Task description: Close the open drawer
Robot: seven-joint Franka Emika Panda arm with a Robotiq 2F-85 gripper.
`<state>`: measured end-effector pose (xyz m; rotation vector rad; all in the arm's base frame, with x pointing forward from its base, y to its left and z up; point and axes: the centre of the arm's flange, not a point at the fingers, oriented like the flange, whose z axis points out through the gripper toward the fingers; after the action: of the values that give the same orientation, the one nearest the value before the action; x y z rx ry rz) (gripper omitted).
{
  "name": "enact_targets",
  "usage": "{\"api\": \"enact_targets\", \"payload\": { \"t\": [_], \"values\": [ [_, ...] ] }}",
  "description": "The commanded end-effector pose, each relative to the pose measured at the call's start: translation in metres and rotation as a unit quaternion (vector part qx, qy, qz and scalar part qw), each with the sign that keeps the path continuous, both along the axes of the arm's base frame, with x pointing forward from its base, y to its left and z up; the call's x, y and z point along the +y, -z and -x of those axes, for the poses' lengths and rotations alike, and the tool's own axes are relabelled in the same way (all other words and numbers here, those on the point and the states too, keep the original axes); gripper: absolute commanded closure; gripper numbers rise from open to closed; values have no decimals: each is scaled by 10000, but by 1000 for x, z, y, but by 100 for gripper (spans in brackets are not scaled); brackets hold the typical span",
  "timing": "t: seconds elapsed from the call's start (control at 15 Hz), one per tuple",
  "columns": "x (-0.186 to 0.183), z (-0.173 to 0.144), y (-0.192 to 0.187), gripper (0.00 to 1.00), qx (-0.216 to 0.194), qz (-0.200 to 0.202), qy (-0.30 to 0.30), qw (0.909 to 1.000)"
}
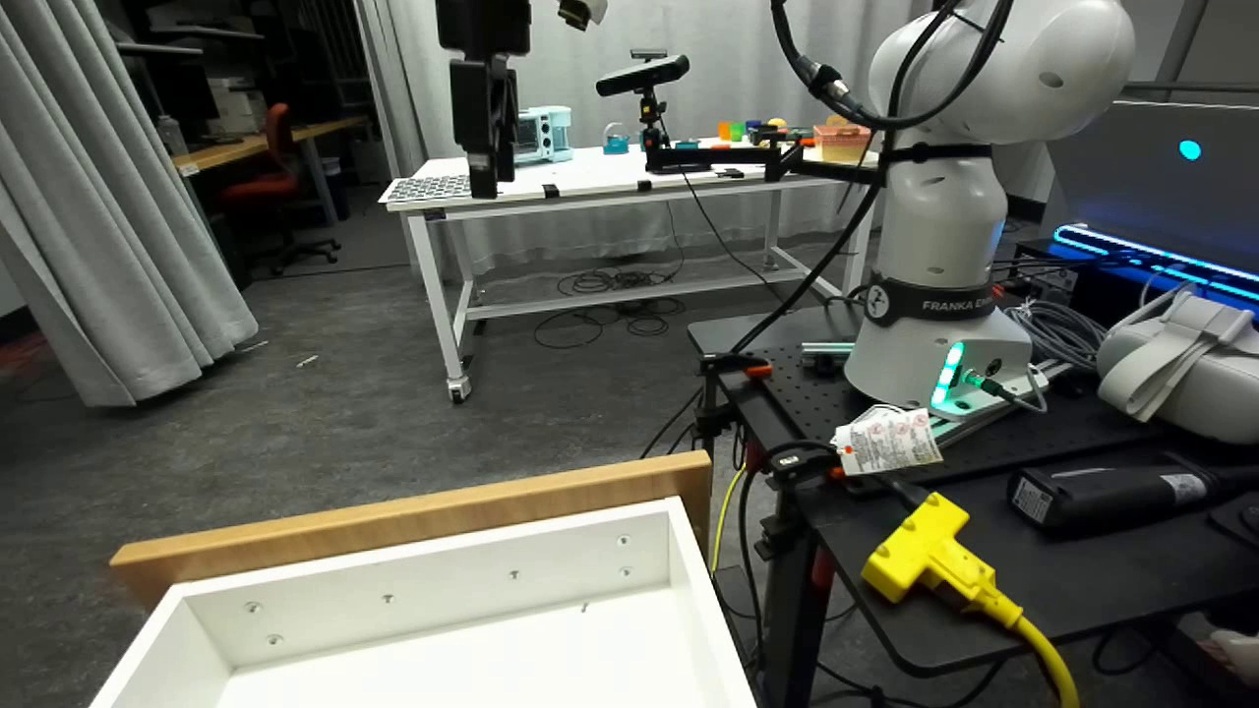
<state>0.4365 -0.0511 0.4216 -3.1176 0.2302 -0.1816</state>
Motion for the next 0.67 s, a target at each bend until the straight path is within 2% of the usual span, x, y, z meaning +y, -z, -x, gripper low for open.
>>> {"api": "enact_targets", "payload": {
  "t": [0.0,0.33,0.6],
  "values": [
    [1,0,7,0,62,-1,-15,10000],
    [2,0,9,0,78,-3,-16,10000],
    [14,-17,38,0,182,-153,-257,9994]
  ]
}}
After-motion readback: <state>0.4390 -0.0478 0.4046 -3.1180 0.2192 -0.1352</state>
